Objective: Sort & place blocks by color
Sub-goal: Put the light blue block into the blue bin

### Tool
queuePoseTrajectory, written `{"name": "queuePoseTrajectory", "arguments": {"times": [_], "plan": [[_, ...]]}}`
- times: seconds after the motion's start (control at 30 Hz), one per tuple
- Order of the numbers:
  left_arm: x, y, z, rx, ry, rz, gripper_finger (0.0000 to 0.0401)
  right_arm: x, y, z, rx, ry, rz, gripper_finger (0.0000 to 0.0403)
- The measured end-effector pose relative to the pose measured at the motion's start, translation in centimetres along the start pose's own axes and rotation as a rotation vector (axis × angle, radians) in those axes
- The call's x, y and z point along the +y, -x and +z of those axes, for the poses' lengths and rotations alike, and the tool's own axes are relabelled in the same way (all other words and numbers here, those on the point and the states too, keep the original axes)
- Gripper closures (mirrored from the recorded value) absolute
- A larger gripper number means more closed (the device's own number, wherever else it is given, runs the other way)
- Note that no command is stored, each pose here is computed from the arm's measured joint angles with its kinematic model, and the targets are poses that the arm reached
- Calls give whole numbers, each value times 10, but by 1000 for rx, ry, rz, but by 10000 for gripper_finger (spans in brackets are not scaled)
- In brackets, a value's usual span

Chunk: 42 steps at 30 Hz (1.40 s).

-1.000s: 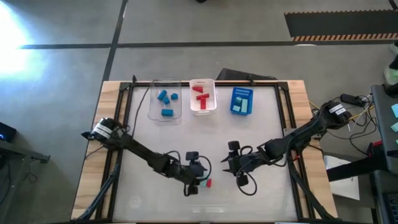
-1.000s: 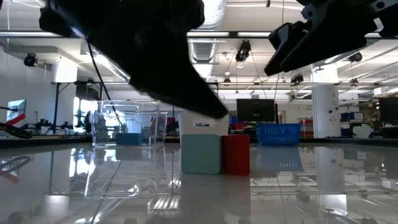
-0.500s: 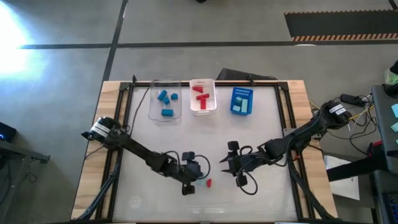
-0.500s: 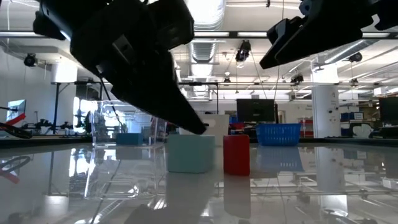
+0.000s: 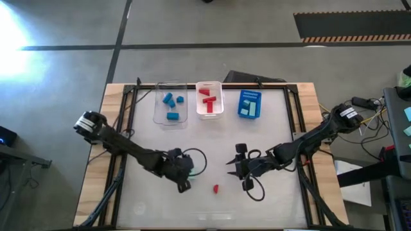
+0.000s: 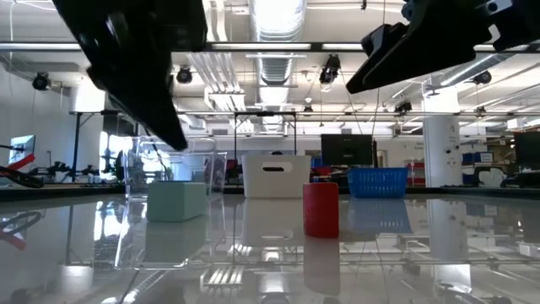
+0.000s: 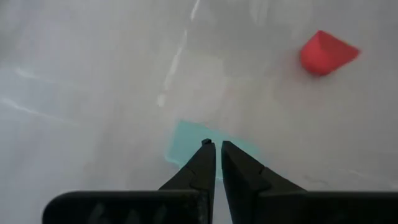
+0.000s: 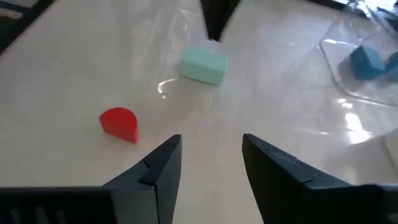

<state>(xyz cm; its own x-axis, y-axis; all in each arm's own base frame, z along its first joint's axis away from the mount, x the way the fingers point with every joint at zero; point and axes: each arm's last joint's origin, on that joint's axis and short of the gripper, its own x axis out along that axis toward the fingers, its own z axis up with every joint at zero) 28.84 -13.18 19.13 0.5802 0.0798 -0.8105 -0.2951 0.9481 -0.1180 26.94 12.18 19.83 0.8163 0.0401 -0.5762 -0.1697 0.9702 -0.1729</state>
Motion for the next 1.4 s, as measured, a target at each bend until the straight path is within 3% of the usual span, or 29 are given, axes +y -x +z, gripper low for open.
{"name": "queuePoseTrajectory", "arguments": {"times": [0.17,0.3,0.63,0.77,0.87,1.03,1.4], "plan": [[-4,17,-2,80,192,-71,390,-5,0,1,-2,69,-26,253],[-8,25,-1,114,349,-62,390,-16,1,3,-4,127,-56,264],[-32,9,12,195,719,-31,400,-69,21,17,-66,199,-200,291],[-43,7,14,303,746,103,401,-84,31,20,-82,165,-240,301],[-50,12,23,306,760,163,401,-88,37,20,-77,159,-246,307],[-51,10,32,240,766,183,401,-88,43,16,-40,158,-236,317],[-34,-6,14,255,872,297,401,-87,45,15,-41,137,-188,326]]}}
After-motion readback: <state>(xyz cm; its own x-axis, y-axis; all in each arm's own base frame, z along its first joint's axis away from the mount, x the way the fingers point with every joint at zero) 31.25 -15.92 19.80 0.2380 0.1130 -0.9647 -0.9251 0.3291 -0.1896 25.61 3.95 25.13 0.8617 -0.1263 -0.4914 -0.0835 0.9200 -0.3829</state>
